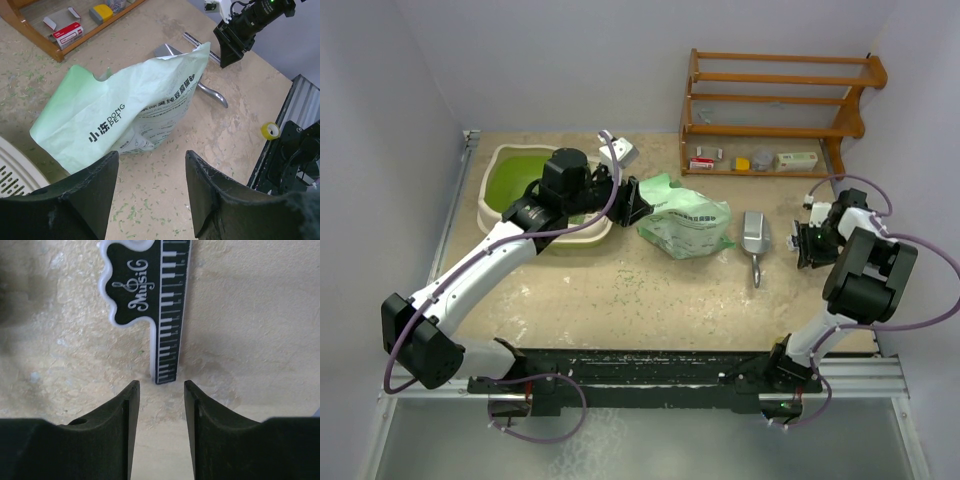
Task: Fill the litter box with clean litter
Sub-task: Pick up the clamp at the center of the board.
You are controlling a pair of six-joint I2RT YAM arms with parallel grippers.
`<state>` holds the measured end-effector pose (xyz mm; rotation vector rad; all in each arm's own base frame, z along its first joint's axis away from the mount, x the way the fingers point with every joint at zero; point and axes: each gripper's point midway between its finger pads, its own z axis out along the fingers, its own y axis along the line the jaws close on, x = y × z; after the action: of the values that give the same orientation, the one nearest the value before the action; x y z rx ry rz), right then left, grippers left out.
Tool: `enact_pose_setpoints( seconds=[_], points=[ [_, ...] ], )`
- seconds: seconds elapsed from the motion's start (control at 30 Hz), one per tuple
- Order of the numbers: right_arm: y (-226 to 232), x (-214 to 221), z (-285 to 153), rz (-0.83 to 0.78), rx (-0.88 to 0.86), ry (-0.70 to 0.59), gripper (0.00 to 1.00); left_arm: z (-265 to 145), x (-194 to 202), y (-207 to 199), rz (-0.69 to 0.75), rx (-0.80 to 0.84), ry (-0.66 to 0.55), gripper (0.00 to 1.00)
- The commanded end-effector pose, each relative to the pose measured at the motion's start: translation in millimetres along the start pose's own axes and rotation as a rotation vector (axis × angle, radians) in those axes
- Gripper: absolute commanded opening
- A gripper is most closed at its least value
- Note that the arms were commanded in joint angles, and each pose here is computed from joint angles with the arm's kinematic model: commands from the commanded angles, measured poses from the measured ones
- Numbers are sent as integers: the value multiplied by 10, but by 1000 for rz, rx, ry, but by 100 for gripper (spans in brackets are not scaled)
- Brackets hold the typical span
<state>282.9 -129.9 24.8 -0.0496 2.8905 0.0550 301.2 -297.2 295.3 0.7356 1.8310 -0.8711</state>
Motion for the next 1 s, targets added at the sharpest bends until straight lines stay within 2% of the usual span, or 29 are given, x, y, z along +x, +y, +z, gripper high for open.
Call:
enact_pose_setpoints(
  seconds=[0.0, 0.27, 0.33, 0.47, 0.8, 0.97],
  points=[
    [-73, -46, 122, 19, 20, -12, 41, -55, -232, -42, 3, -2, -67, 53],
    [11, -62, 242, 55, -40, -2, 18, -60, -253, -48, -14, -7, -62, 52],
    [58, -66, 229, 66, -60, -15, 10, -62, -256, -50, -21, -6, -63, 51],
    [241, -101, 112, 78, -168, -33, 0, -51, -275, -59, -26, -1, -70, 51],
    [744, -317, -417, 65, -506, -106, 0, 34, -408, -110, -15, 44, -94, 51],
    [742, -354, -598, 68, -483, -154, 0, 64, -485, -137, -25, 63, -134, 53]
  ],
)
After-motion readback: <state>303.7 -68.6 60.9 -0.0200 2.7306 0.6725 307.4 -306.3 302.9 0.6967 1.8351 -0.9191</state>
